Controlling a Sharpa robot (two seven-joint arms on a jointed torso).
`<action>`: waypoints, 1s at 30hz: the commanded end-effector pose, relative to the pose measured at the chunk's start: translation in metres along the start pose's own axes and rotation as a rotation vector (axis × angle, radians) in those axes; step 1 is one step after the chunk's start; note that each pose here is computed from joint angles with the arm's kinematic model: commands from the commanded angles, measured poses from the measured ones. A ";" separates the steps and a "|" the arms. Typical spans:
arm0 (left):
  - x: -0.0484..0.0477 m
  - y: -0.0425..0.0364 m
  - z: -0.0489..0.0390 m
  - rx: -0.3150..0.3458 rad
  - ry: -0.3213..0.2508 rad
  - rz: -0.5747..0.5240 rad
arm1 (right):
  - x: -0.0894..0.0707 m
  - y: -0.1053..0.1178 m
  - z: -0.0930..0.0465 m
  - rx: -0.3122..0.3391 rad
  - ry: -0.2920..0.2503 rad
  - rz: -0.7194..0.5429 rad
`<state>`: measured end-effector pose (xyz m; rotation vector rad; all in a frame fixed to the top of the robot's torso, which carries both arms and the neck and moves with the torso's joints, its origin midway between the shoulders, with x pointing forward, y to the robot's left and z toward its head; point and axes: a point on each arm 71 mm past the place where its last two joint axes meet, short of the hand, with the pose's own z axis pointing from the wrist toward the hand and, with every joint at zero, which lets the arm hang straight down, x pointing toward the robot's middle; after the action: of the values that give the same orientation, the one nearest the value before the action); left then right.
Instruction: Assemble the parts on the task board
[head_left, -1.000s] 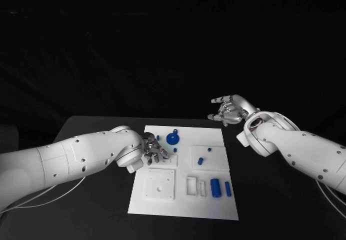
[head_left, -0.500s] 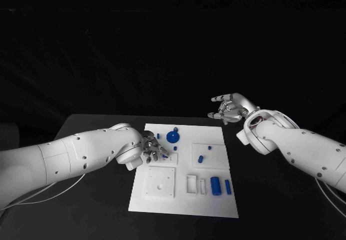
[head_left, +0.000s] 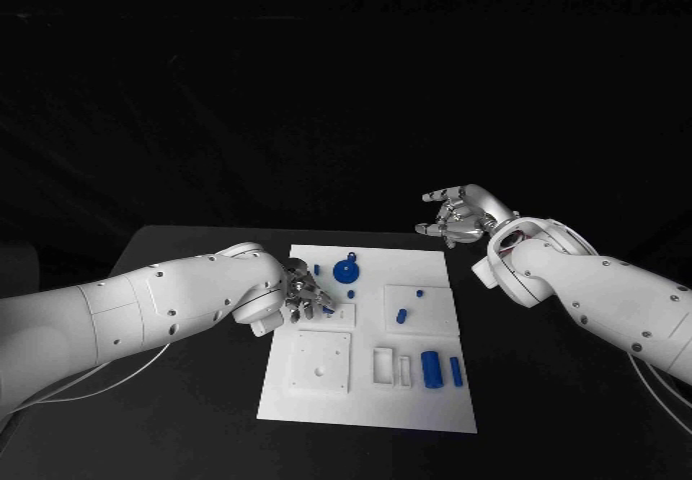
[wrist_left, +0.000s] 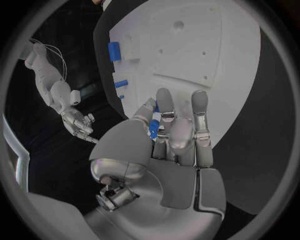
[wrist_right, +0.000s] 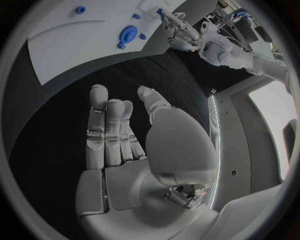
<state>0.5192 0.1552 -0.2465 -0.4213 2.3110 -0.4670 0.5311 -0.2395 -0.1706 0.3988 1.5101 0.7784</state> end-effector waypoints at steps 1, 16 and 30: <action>0.0003 -0.0034 0.0005 0.009 -0.020 0.073 | 0.002 0.000 0.000 -0.001 0.014 0.004; 0.0014 -0.0042 0.0023 -0.001 -0.021 0.117 | 0.006 -0.001 0.000 0.002 0.022 0.008; 0.0035 -0.0060 0.0041 -0.005 -0.014 0.113 | 0.008 -0.001 0.000 0.004 0.027 0.011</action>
<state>0.5214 0.1495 -0.2478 -0.3039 2.2970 -0.4006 0.5309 -0.2359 -0.1769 0.4045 1.5271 0.7845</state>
